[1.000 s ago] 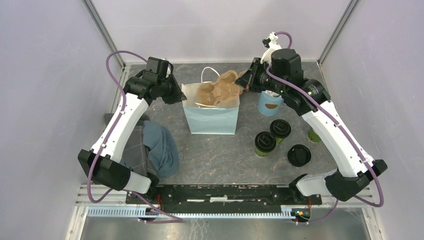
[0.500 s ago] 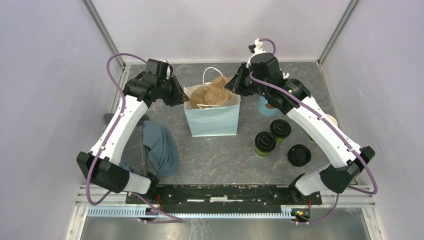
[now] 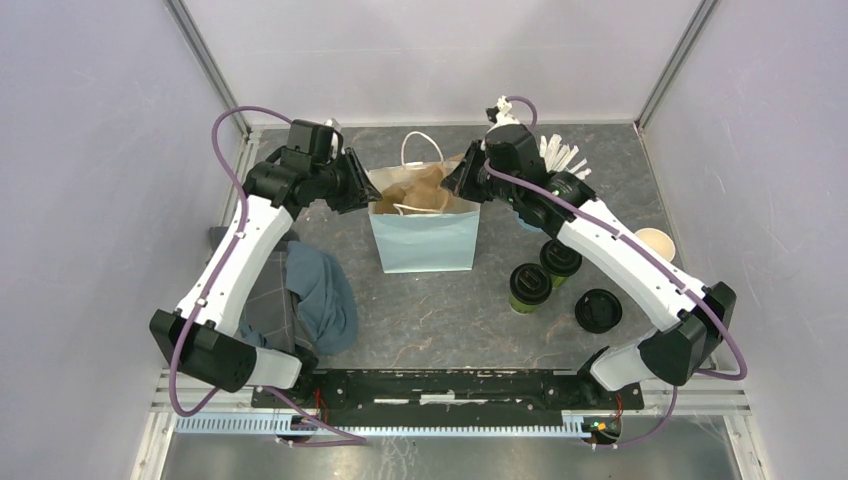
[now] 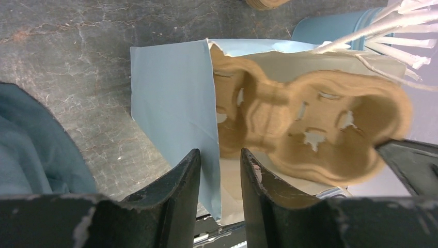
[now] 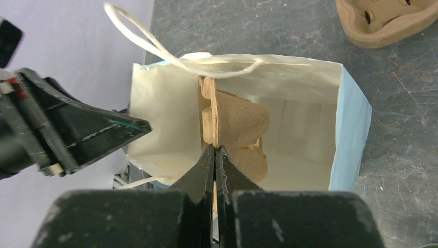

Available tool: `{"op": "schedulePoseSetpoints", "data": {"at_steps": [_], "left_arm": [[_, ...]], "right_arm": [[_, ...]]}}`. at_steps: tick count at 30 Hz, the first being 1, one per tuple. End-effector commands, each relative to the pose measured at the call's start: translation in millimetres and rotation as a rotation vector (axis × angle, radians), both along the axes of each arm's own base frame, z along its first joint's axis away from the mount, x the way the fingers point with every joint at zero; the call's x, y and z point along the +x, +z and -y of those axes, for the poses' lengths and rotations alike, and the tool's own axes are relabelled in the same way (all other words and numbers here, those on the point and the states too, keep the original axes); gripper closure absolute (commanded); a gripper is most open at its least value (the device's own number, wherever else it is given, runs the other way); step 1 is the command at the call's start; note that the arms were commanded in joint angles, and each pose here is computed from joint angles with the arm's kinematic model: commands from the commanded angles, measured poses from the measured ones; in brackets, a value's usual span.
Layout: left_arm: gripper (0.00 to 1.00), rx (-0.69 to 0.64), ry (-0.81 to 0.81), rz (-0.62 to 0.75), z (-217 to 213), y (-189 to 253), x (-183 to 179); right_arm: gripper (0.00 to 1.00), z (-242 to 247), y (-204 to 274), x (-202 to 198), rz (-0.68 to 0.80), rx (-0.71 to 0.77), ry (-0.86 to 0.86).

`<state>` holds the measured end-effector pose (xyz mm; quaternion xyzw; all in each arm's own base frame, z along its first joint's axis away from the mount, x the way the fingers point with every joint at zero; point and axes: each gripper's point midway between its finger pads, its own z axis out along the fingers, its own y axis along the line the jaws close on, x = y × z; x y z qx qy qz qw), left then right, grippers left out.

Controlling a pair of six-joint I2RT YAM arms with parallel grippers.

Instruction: Pack the takeout coffee

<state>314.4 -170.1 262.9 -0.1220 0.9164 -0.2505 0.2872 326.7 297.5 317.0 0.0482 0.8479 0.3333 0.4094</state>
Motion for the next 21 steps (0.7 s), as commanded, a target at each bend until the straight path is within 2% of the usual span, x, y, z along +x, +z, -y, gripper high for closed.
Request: {"op": "schedulePoseSetpoints", "data": {"at_steps": [1,12,21], "left_arm": [[0.58,-0.018,-0.07,0.086,5,16,-4],[0.58,0.005,-0.077,0.085,2,9,-5],[0.62,0.029,-0.067,0.078,-2,3,-4]], "right_arm": [[1.0,-5,25,4,0.099,0.088,-0.006],[1.0,-12,-13,15,0.03,0.014,-0.007],[1.0,-19,-38,14,0.0,-0.044,-0.008]]}}
